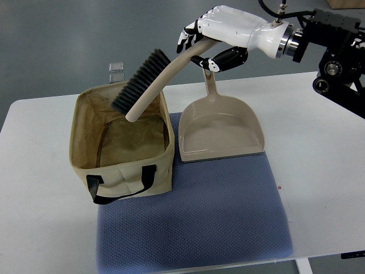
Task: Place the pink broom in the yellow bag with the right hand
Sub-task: 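Lower the brush into the bag and open the right hand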
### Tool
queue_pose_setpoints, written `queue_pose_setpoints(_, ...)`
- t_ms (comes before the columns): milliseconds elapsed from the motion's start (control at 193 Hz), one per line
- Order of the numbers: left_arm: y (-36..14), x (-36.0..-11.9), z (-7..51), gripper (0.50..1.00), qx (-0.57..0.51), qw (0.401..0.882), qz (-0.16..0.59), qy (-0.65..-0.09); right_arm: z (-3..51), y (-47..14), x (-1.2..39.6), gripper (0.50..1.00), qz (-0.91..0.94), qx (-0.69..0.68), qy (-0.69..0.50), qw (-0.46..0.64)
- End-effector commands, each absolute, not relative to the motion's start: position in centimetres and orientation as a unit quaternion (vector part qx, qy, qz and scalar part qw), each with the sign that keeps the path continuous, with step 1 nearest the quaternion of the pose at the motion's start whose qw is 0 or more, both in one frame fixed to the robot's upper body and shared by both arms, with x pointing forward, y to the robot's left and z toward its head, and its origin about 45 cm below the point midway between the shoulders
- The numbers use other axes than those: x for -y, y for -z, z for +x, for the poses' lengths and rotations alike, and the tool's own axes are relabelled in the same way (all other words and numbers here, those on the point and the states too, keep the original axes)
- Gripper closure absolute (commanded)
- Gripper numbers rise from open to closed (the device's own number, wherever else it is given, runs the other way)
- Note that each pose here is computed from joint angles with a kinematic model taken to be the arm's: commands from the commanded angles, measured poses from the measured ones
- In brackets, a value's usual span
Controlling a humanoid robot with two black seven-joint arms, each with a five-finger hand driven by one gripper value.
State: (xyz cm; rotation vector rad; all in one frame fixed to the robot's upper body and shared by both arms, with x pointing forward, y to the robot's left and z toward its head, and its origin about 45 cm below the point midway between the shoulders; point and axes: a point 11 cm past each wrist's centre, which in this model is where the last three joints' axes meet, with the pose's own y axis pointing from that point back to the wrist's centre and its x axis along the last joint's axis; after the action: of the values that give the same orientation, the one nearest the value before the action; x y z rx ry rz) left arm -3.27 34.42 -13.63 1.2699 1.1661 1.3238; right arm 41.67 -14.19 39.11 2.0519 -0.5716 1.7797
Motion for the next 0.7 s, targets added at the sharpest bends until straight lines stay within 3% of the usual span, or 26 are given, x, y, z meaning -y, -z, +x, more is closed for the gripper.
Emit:
queue_pose_setpoints(0,13.6,-34.4,-3.3,0.500,-0.475,0.465,0.517,-0.539,41.3,-38.8,12.8,0.951,0.734,0.197,-0.628,0.167)
queue_pose_setpoints(31,13.6,-34.4,-3.3,0.500,-0.475,0.465,0.517,-0.539,41.2,-38.8,12.6,0.904,0.736,0.197,-0.627,0.162)
queue_pose_setpoints(36,13.6,-34.4,-3.3,0.500,-0.475,0.465,0.517,-0.539,41.2,-38.8,12.6,0.875,0.736,0.199,-0.627,0.161)
queue_pose_setpoints(47,13.6,-34.4,-3.3,0.500,-0.475,0.465,0.517,-0.539,41.2,-38.8,12.6,0.875,0.736,0.199,-0.627,0.161)
queue_pose_setpoints(52,13.6,-34.4,-3.3,0.500,-0.475,0.465,0.517,-0.539,41.2,-38.9,12.6,0.838,0.735,0.201,-0.627,0.160)
queue_pose_setpoints(57,13.6,-34.4,-3.3,0.500,-0.475,0.465,0.517,-0.539,41.2,-38.9,12.6,0.838,0.735,0.201,-0.627,0.160)
queue_pose_setpoints(62,13.6,-34.4,-3.3,0.500,-0.475,0.465,0.517,-0.539,41.2,-38.9,12.6,0.796,0.735,0.201,-0.627,0.159)
queue_pose_setpoints(67,13.6,-34.4,-3.3,0.500,-0.475,0.465,0.517,-0.539,41.2,-38.9,12.6,0.795,0.735,0.201,-0.628,0.159)
queue_pose_setpoints(83,13.6,-34.4,-3.3,0.500,-0.475,0.465,0.517,-0.539,41.2,-39.0,12.6,0.722,0.735,0.204,-0.628,0.155)
queue_pose_setpoints(104,13.6,-34.4,-3.3,0.500,-0.475,0.465,0.517,-0.539,41.2,-39.1,12.6,0.667,0.733,0.207,-0.630,0.152)
queue_pose_setpoints(171,13.6,-34.4,-3.3,0.500,-0.475,0.465,0.517,-0.539,41.2,-39.3,12.8,0.572,0.728,0.216,-0.634,0.144)
queue_pose_setpoints(399,13.6,-34.4,-3.3,0.500,-0.475,0.465,0.517,-0.539,41.4,-39.9,13.8,0.572,0.719,0.233,-0.640,0.139)
queue_pose_setpoints(695,13.6,-34.4,-3.3,0.500,-0.475,0.465,0.517,-0.539,42.5,-40.5,18.7,0.574,0.739,0.331,-0.574,0.122)
